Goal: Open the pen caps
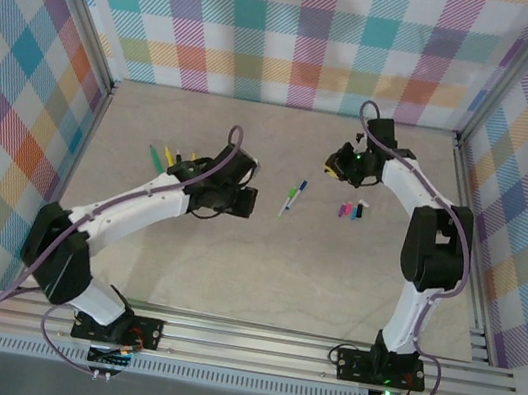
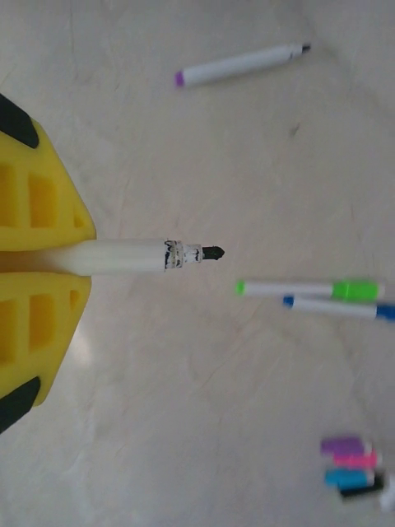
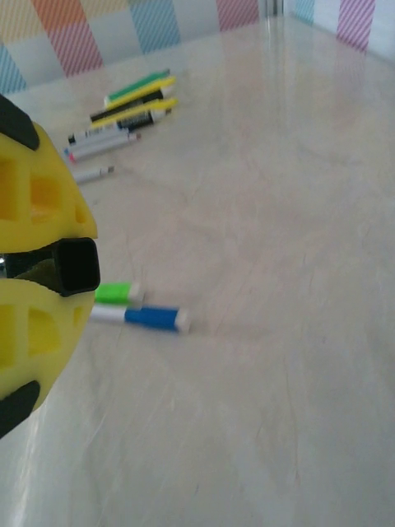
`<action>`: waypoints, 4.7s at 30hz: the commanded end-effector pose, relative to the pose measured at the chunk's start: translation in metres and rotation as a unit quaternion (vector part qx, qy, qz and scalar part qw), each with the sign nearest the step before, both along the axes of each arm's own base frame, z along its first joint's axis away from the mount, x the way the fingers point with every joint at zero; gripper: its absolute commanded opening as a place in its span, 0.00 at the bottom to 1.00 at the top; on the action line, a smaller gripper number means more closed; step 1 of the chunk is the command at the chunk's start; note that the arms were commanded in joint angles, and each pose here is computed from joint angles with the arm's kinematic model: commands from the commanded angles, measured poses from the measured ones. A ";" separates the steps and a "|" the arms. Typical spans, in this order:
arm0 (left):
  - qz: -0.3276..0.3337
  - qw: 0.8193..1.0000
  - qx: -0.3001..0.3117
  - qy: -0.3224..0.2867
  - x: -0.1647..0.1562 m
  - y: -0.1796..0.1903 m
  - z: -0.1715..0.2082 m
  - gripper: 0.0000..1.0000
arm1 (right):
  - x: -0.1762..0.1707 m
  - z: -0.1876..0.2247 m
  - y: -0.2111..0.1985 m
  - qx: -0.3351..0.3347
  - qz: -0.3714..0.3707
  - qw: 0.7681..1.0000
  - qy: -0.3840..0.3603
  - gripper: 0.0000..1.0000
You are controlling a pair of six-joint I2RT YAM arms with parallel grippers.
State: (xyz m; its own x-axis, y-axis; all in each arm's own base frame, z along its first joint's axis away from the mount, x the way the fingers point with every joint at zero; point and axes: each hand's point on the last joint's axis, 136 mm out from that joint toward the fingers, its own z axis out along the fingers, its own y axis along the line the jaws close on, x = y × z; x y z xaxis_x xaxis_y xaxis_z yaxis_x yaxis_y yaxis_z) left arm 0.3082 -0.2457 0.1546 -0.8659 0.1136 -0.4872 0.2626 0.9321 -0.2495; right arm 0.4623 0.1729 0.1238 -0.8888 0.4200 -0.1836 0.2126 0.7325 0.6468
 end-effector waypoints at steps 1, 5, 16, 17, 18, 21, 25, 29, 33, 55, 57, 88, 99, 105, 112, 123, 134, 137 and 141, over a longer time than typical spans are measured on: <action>0.002 1.000 0.029 0.000 0.021 -0.002 -0.016 0.00 | -0.016 -0.007 -0.016 -0.073 0.015 0.997 -0.008 0.00; 0.022 0.998 0.052 0.019 0.041 -0.002 -0.044 0.00 | -0.026 -0.026 -0.026 -0.114 0.021 0.993 0.007 0.00; 0.070 0.991 0.104 0.050 0.073 0.015 -0.090 0.00 | -0.039 -0.065 -0.033 -0.150 0.042 0.986 0.052 0.00; 0.072 0.989 0.115 0.052 0.075 0.019 -0.094 0.00 | -0.040 -0.069 -0.033 -0.154 0.045 0.985 0.057 0.00; 0.075 0.988 0.124 0.055 0.076 0.022 -0.098 0.00 | -0.041 -0.072 -0.033 -0.158 0.049 0.984 0.062 0.00; 0.084 0.984 0.143 0.065 0.079 0.029 -0.108 0.00 | -0.044 -0.079 -0.034 -0.172 0.055 0.981 0.072 0.00; 0.094 0.980 0.158 0.069 0.081 0.035 -0.117 0.00 | -0.047 -0.084 -0.039 -0.198 0.057 0.975 0.080 0.00; 0.108 0.976 0.176 0.073 0.085 0.044 -0.122 0.09 | -0.051 -0.090 -0.043 -0.214 0.056 0.971 0.090 0.07; 0.116 0.973 0.189 0.066 0.089 0.048 -0.120 0.18 | -0.055 -0.095 -0.048 -0.232 0.055 0.966 0.105 0.16; 0.108 0.986 0.126 0.007 0.101 0.027 -0.055 0.21 | -0.064 -0.039 -0.021 -0.216 0.066 0.973 0.042 0.29; 0.103 0.988 0.118 0.000 0.100 0.021 -0.047 0.21 | -0.067 -0.028 -0.013 -0.203 0.069 0.976 0.027 0.29; -0.012 1.000 0.000 0.012 0.092 -0.088 -0.070 0.24 | -0.096 -0.008 0.020 -0.101 0.099 0.990 -0.026 0.38; -0.026 0.999 0.027 0.040 0.088 -0.097 -0.096 0.23 | -0.096 -0.012 0.022 -0.094 0.098 0.991 -0.020 0.38; -0.020 0.997 0.053 0.051 0.087 -0.092 -0.113 0.22 | -0.097 -0.015 0.022 -0.092 0.096 0.991 -0.016 0.38; -0.017 0.995 0.076 0.059 0.084 -0.084 -0.125 0.22 | -0.098 -0.020 0.023 -0.089 0.097 0.991 -0.011 0.38; -0.026 0.993 0.088 0.076 0.081 -0.086 -0.145 0.21 | -0.098 -0.026 0.025 -0.083 0.098 0.992 -0.005 0.38; -0.026 0.990 0.103 0.091 0.074 -0.079 -0.160 0.15 | -0.099 -0.022 0.028 -0.075 0.102 0.992 -0.007 0.38; -0.032 0.989 0.110 0.095 0.069 -0.075 -0.162 0.05 | -0.099 -0.020 0.028 -0.073 0.101 0.992 -0.010 0.38; -0.033 0.988 0.120 0.094 0.067 -0.067 -0.158 0.00 | -0.099 -0.024 0.030 -0.066 0.100 0.993 -0.006 0.38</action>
